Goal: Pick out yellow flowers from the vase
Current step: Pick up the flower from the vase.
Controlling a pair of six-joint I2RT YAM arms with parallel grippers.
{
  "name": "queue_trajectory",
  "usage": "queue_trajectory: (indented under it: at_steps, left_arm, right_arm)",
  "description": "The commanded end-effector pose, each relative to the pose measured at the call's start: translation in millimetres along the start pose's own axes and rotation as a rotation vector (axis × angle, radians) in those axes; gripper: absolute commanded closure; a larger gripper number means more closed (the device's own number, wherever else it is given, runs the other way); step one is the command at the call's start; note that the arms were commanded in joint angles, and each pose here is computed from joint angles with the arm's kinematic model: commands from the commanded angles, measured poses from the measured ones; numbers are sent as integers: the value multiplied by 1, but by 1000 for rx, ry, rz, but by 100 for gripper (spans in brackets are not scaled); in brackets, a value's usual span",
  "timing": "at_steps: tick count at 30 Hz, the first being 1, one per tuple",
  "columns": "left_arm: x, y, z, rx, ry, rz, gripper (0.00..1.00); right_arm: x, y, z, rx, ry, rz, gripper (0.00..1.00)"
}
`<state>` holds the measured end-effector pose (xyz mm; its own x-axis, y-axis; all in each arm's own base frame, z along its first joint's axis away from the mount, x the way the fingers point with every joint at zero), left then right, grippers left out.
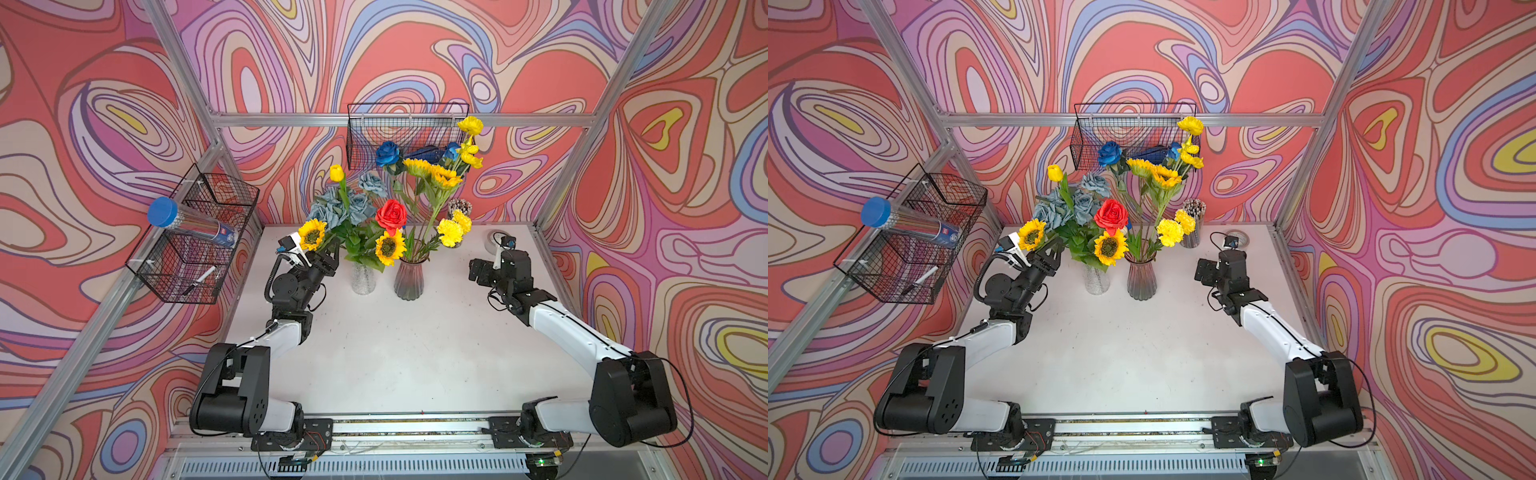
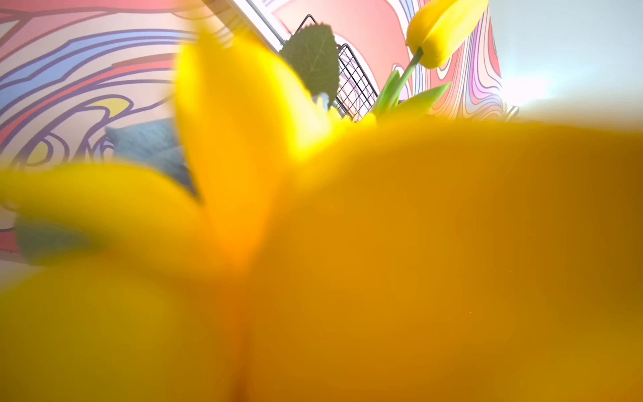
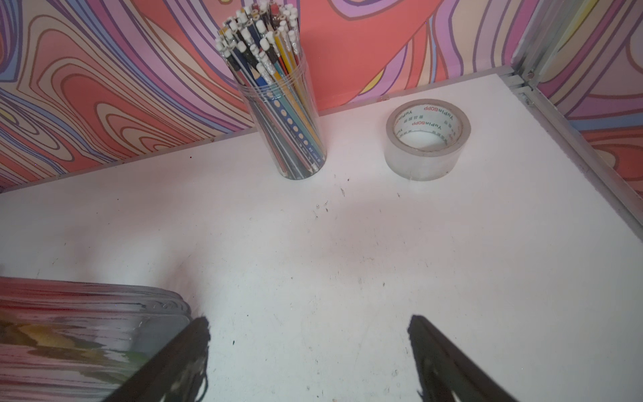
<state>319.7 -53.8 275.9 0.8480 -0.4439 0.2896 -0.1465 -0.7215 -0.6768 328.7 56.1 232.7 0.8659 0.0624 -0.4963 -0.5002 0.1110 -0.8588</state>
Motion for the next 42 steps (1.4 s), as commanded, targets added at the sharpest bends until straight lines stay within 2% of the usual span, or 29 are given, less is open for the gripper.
queue_trajectory:
  at_steps: [1, 9, 14, 17, 28, 35, 42]
  left_arm:
    - [4, -8, -11, -4, 74, -29, 67]
    - [-1, -11, -21, 18, 70, 6, 79]
    - [-8, -11, -26, 46, 52, 25, 82]
    - [-12, -12, -29, 59, 44, 31, 88]
    - [-19, -19, -42, 138, -5, 68, 96]
    - [-25, -25, -48, 213, -79, 69, 97]
    - [-22, -31, -51, 264, -122, 89, 89]
  right_arm:
    - [0, -2, 3, -1, -10, 7, 8]
    - [3, 0, 3, 4, -11, 13, 8]
    - [6, 1, 3, 6, -17, 21, 8]
    - [6, 1, 4, 6, -18, 21, 8]
    - [6, 4, 3, 6, -14, 19, 7]
    - [6, 6, 2, 5, -13, 25, 7]
    - [5, 8, 2, 6, -11, 23, 7]
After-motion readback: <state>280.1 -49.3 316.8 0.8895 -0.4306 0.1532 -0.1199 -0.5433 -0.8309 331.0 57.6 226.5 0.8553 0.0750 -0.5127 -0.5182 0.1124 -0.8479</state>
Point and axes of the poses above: each gripper's point midway between its finger pads, its own x axis out along the fingers, its own z axis along the line the jaws close on, y = z × x, the point moved 10 cm from there along -x, back along the fingers, and after that the axes turned 5 degrees about -x, right-handed, at the moved point
